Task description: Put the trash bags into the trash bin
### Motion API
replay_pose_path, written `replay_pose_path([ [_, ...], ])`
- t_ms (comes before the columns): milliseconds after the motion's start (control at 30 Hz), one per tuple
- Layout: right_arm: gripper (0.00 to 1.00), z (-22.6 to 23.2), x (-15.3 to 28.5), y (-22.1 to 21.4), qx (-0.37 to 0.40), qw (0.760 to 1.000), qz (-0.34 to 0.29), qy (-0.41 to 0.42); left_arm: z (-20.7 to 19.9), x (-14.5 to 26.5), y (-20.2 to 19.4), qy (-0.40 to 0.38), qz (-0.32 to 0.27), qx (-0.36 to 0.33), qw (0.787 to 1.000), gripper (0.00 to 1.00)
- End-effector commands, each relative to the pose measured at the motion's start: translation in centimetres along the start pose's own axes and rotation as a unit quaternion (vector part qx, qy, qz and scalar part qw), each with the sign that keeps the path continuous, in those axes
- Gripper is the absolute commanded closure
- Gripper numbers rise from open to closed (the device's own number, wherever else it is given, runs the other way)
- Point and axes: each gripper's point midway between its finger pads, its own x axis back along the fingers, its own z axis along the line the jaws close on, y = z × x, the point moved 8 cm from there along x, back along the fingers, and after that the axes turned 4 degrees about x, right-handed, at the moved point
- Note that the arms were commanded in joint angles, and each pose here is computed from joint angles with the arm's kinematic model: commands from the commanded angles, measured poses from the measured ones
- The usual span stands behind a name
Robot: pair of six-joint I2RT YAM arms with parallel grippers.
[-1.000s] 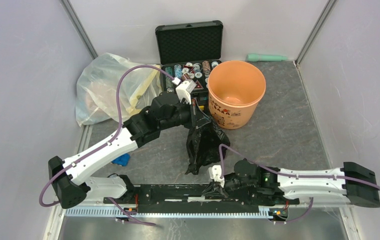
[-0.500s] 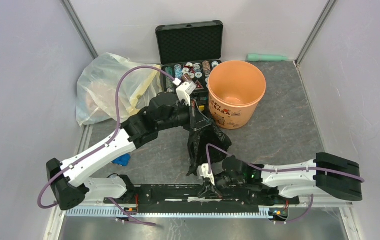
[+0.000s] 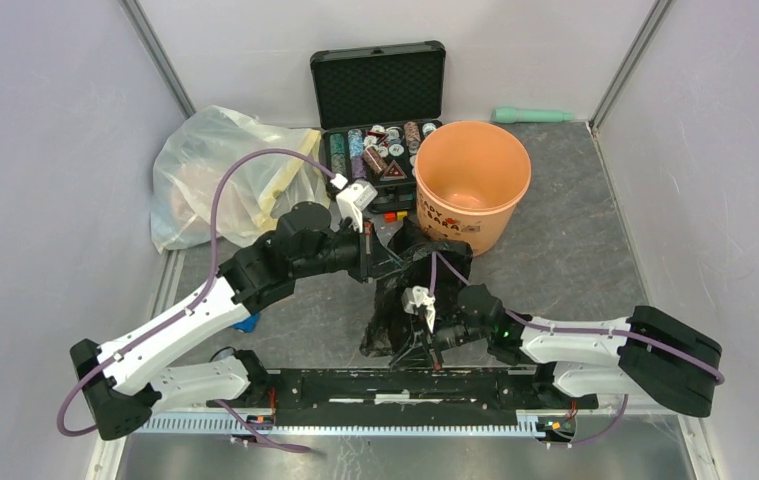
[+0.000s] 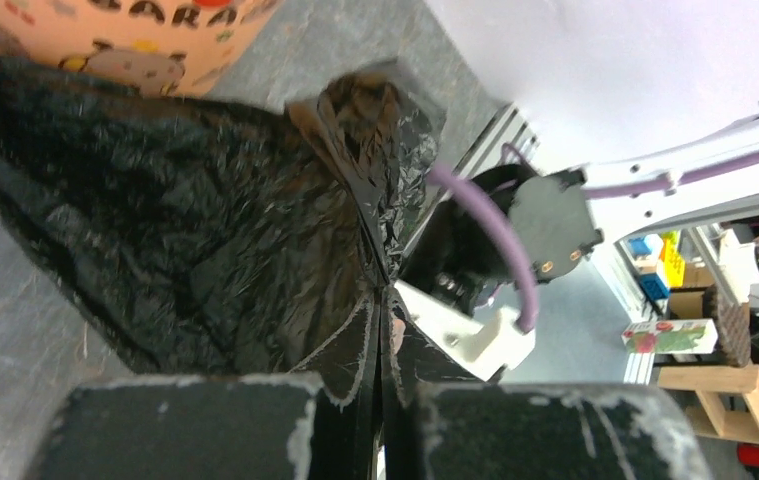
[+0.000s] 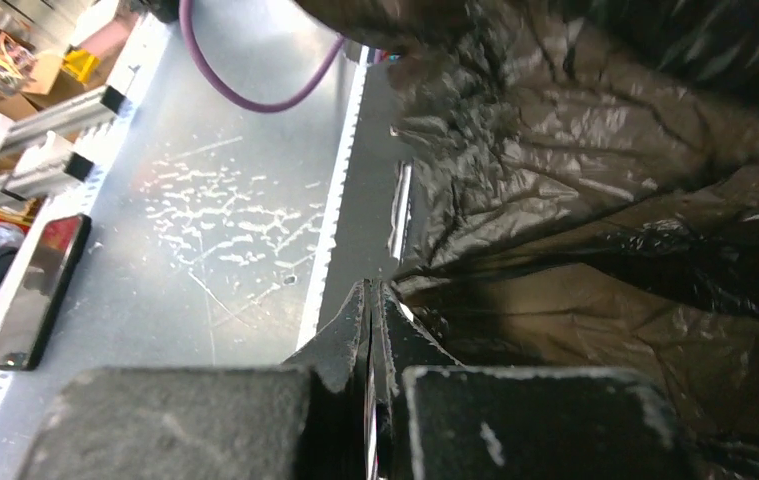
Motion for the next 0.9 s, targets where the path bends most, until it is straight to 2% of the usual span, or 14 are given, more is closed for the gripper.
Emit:
replay_pose_path([
  [0, 1.0, 0.7, 0.2, 2.9, -0.006, 0.998, -0.057, 0.042, 1.0, 0.4, -1.8, 0.01, 0.039, -0.026, 0.999, 0.98],
  [100, 1.0, 0.9, 0.5, 3.1, -0.019, 0.996, -0.065, 0.056, 1.4, 0.4, -2.5, 0.017, 0.049, -0.036, 0.998, 0.98],
  [267, 1.0, -0.2, 1.2, 2.4, -0.043, 0.996, -0.063, 0.035, 1.2, 1.4, -2.3, 0.02, 0.032, -0.048, 0.998, 0.98],
  [367, 1.0, -1.4, 1.6, 2.9, -0.047, 0.996, -0.081, -0.004, 0.8, 1.9, -2.3, 0.008, 0.029, -0.043, 0.999, 0.98],
  [500, 1.0, -3.7, 1.5, 4.1, -0.02, 0.992, -0.081, -0.096, 0.5, 1.7, -2.8, -0.002, 0.045, -0.035, 0.998, 0.98],
  [600, 1.0, -5.0, 2.1, 5.3, 0.016, 0.978, -0.105, -0.18, 0.4, 1.6, -2.8, -0.004, 0.046, -0.034, 0.998, 0.98],
  [667, 0.99, -5.8, 3.1, 5.9, 0.033, 0.959, -0.134, -0.247, 0.3, 1.8, -2.7, 0.001, 0.038, -0.03, 0.999, 0.98],
  [800, 0.99, -6.2, 4.3, 6.6, 0.083, 0.925, -0.199, -0.312, -0.5, 1.6, -2.0, -0.023, 0.016, -0.013, 1.0, 0.98],
  [867, 0.99, -6.1, 4.2, 6.8, 0.123, 0.909, -0.206, -0.34, -1.2, 1.4, -1.4, -0.038, 0.0, 0.0, 0.999, 0.98],
])
